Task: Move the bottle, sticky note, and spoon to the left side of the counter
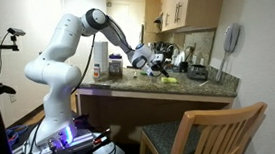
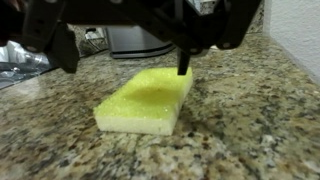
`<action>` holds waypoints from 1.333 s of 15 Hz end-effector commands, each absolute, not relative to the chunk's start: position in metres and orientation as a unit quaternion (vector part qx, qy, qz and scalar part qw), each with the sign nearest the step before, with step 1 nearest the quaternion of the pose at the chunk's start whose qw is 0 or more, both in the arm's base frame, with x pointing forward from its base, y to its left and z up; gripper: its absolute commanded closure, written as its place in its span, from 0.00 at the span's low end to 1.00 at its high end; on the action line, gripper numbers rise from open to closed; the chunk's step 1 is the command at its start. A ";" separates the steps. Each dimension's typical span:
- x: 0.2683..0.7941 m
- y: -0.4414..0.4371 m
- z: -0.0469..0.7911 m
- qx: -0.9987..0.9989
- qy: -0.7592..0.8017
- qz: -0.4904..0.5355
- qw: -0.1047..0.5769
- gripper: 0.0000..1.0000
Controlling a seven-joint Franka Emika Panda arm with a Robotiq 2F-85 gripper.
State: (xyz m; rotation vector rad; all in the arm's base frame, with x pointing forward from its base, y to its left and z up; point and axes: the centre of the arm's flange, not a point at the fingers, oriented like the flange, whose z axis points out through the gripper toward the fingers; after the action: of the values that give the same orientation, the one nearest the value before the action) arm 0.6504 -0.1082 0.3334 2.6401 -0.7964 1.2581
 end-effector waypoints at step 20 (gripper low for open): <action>0.664 -0.111 0.342 0.896 -0.316 0.292 0.108 0.90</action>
State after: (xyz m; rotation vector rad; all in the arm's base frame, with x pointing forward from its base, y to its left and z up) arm 0.6794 -0.1035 0.3203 2.5756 -0.9107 0.8922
